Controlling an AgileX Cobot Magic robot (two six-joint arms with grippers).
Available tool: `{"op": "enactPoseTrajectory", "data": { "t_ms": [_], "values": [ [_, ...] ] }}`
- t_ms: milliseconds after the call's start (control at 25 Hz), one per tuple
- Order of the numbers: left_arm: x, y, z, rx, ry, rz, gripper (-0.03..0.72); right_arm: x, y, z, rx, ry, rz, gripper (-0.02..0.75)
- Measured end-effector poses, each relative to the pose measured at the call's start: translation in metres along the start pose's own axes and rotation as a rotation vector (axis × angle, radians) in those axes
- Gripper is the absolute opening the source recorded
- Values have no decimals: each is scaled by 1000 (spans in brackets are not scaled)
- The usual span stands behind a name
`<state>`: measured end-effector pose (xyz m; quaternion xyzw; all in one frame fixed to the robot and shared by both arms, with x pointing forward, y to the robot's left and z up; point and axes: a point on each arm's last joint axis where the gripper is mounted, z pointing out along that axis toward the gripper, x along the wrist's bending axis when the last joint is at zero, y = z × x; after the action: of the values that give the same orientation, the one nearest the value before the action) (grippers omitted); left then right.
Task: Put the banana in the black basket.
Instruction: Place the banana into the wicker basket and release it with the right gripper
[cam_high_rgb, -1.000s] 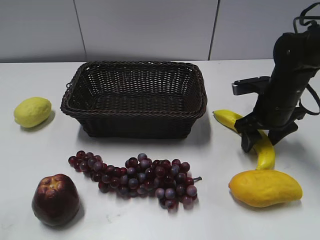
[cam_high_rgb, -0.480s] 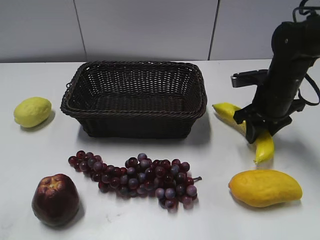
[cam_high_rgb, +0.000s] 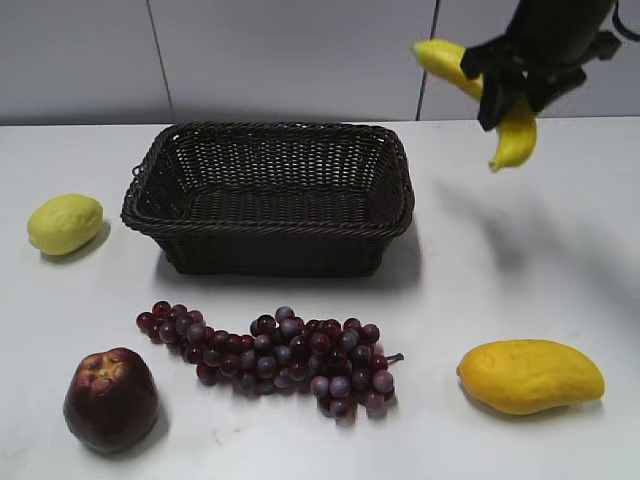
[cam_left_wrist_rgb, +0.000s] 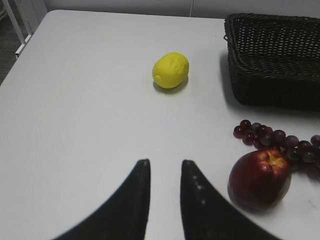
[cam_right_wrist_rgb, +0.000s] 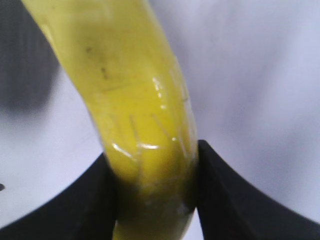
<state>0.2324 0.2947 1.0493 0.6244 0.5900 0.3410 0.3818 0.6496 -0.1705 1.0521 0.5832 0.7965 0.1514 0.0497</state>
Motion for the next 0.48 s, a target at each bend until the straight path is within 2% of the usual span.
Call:
{"op": "enactPoseTrajectory", "data": {
  "t_ms": [200, 320, 480],
  "values": [
    [0, 0, 0, 0, 0, 0, 204, 52, 15, -22, -122, 92, -83, 353],
    [0, 0, 0, 0, 0, 0, 204, 83, 17, -22, -187, 128, -140, 353],
    [0, 0, 0, 0, 0, 0, 204, 111, 21, -11, -247, 158, -188, 353]
  ]
}}
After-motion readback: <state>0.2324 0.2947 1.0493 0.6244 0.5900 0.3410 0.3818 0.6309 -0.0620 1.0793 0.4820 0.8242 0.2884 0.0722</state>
